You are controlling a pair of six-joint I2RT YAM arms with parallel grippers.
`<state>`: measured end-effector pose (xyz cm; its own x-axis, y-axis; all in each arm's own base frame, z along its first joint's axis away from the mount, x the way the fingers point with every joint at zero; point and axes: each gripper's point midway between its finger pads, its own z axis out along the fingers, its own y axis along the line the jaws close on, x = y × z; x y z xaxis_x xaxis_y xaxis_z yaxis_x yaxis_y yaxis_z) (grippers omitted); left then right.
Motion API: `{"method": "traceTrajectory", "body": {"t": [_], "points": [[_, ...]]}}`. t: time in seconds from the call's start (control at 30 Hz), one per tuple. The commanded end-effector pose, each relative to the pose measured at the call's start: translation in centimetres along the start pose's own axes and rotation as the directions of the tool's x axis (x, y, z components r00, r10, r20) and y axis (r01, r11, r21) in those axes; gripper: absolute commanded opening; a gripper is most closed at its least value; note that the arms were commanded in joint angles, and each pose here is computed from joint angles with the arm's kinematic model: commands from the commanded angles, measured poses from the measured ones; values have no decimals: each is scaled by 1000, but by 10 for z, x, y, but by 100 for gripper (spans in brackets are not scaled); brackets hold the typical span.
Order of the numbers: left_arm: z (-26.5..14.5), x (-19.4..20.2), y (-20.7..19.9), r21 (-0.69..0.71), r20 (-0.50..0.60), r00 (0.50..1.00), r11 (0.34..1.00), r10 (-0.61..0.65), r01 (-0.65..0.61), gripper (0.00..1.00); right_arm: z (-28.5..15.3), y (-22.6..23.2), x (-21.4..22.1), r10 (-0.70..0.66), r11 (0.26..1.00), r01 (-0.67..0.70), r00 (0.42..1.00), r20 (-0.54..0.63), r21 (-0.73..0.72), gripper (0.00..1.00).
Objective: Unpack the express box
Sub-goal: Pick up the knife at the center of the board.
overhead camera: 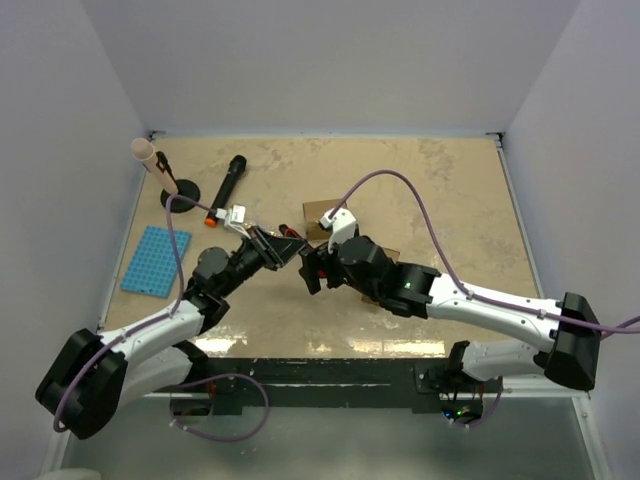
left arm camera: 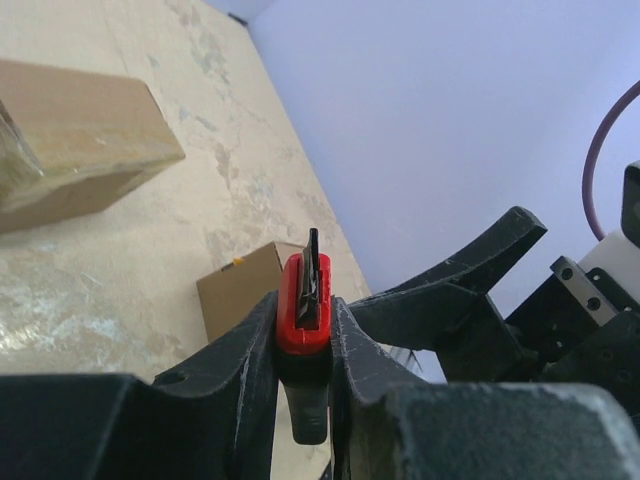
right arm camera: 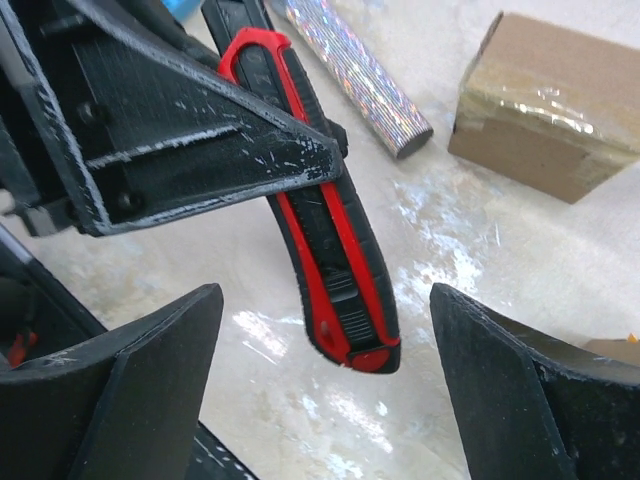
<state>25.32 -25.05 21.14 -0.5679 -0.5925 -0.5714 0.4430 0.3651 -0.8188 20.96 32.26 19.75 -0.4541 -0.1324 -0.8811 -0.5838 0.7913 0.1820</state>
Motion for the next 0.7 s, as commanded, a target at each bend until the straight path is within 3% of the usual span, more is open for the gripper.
{"method": "traceTrajectory", "body": {"t": [0.0, 0.3, 0.67], "points": [[-2, -43, -23, 24, 179, 978, 993, 110, -116, 0, -17, 15, -58, 116, 993, -110, 985, 130, -52, 90], [-27, -85, -46, 29, 385, 904, 977, 186, -213, 0, -27, -27, -73, 367, 929, -365, 903, 222, -50, 89], [-36, -92, -59, 91, 430, 894, 980, 123, -178, 0, -14, -25, -61, 415, 909, -398, 894, 171, -123, 86]]}}
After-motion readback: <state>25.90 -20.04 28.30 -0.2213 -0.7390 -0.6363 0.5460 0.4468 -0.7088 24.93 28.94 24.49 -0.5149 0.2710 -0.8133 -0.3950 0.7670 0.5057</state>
